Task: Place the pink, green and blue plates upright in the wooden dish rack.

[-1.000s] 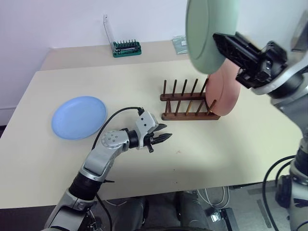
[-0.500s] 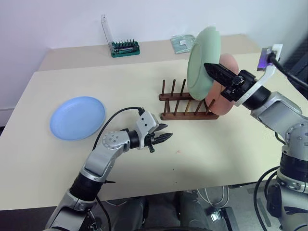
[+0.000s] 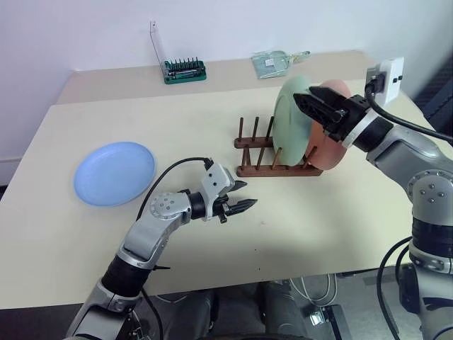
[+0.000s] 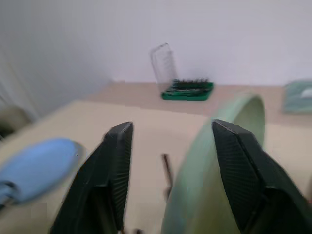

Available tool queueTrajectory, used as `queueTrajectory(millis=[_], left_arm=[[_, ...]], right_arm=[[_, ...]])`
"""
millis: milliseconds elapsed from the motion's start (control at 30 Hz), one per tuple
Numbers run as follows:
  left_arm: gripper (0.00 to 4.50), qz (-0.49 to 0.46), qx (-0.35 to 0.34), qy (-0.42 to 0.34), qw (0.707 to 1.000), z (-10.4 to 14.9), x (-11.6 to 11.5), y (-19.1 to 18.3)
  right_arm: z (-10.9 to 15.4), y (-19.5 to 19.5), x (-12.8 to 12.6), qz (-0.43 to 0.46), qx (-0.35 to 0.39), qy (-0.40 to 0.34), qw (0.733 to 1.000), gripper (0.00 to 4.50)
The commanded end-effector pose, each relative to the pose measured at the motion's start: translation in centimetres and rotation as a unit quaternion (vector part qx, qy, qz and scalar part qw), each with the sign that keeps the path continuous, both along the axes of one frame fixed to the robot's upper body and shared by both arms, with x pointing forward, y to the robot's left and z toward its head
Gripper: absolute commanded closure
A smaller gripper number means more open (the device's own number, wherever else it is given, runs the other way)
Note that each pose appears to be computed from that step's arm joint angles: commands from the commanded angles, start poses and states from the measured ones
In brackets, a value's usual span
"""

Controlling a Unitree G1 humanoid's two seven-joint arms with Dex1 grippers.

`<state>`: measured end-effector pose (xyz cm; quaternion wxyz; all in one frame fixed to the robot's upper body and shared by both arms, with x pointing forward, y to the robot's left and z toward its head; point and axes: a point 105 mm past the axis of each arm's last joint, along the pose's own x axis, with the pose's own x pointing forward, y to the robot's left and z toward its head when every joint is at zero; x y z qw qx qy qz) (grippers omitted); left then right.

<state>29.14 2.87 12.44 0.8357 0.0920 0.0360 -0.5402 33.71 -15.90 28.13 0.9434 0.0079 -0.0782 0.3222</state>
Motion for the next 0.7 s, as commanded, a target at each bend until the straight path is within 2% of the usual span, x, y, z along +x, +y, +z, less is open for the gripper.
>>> queueTrajectory(millis=[33,167,233,300,400,500,533,567,600,700], left_arm=[[0.06,0.004,-0.021,-0.022,1.0,1.6,-0.4,0.4],[0.06,0.141,-0.105,-0.053,0.983,5.7,2.0,4.8],[0.06,0.259,-0.142,-0.078,0.952,7.6,3.7,8.6],[0.06,0.417,-0.157,-0.106,0.889,8.8,5.4,14.5],[0.06,0.604,-0.09,-0.143,0.779,8.7,6.1,21.7],[0.06,0.759,-0.021,-0.119,0.639,7.7,4.2,28.1],[0.06,0.793,-0.02,-0.098,0.6,7.2,3.2,29.5],[0.06,0.814,-0.03,-0.068,0.575,6.5,2.5,30.2],[0.06,0.825,-0.037,-0.047,0.562,6.0,2.0,30.4],[0.06,0.809,-0.041,0.013,0.586,3.7,2.0,29.5]], right_arm=[[2.8,0.5,-1.2,0.005,-0.039,-0.079,0.996,2.09],[5.8,0.5,-2.5,0.001,-0.098,-0.169,0.981,2.09],[6.2,1.7,-3.6,0.037,-0.125,-0.194,0.972,2.09],[5.6,3.8,-5.1,0.104,-0.164,-0.204,0.959,2.09],[4.1,6.0,-6.1,0.165,-0.185,-0.196,0.949,2.09],[2.4,7.3,-5.9,0.196,-0.184,-0.176,0.947,2.09],[1.7,7.6,-5.8,0.204,-0.184,-0.169,0.947,2.09],[1.2,7.9,-5.7,0.21,-0.185,-0.165,0.946,2.09],[0.9,8.0,-5.7,0.214,-0.186,-0.163,0.945,2.09],[0.3,8.4,-5.9,0.231,-0.181,-0.154,0.943,2.09]])
